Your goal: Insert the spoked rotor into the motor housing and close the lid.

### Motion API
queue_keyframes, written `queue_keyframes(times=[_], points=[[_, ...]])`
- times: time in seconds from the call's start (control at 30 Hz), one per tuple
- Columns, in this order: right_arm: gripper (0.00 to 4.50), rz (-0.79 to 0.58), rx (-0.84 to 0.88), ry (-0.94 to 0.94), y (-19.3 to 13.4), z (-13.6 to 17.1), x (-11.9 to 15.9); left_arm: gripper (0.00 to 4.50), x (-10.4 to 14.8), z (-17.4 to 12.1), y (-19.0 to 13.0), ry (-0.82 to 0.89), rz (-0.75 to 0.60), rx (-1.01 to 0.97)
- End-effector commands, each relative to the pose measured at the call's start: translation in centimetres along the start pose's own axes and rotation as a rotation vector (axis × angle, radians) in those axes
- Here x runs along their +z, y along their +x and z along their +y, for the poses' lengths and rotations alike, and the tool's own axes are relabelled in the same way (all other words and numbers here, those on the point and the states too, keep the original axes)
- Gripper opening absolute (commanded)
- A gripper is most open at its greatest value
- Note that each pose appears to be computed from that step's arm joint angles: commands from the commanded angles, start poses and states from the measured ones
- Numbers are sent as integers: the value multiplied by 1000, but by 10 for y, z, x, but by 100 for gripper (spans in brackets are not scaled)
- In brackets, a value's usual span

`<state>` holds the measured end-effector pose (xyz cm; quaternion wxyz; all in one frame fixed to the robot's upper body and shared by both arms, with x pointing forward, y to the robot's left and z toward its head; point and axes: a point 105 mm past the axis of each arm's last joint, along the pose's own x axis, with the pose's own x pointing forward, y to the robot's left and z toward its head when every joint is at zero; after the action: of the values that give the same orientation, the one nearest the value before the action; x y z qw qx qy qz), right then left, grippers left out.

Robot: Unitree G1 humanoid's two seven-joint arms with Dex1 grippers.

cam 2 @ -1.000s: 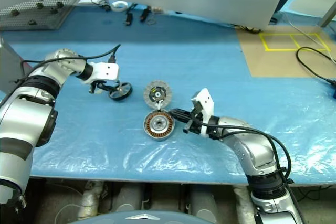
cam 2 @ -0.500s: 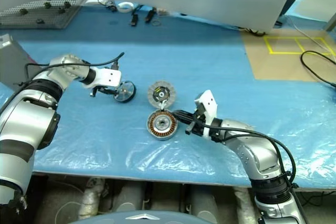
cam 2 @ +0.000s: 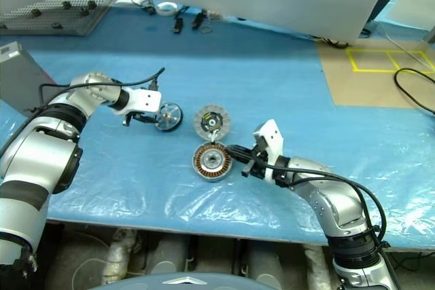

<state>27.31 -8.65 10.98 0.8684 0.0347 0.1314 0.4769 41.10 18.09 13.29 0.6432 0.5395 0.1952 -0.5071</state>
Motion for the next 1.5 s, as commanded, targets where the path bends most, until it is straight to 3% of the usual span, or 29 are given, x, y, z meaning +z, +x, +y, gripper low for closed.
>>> queue_keyframes(times=[0.03, 0.17, 0.4, 1.17, 1.33, 1.5], points=[[0, -36, 1, -24, -4, 0, 11, 214, 8, 15, -12, -6, -29, 53], [0, -33, 2, -23, -4, 1, 10, 342, 12, 18, -13, -12, -52, 69], [0, -27, 10, -17, -3, 2, 7, 342, 17, 19, -13, -18, -80, 59], [0, 3, -9, -17, -10, 3, 0, 342, 6, 8, 12, -22, 33, 41], [0, 6, -8, -20, -10, 4, 0, 195, 5, 5, 15, -10, 48, 32], [0, 7, -11, -20, -10, 3, 1, 195, 3, 2, 18, -14, 49, 26]])
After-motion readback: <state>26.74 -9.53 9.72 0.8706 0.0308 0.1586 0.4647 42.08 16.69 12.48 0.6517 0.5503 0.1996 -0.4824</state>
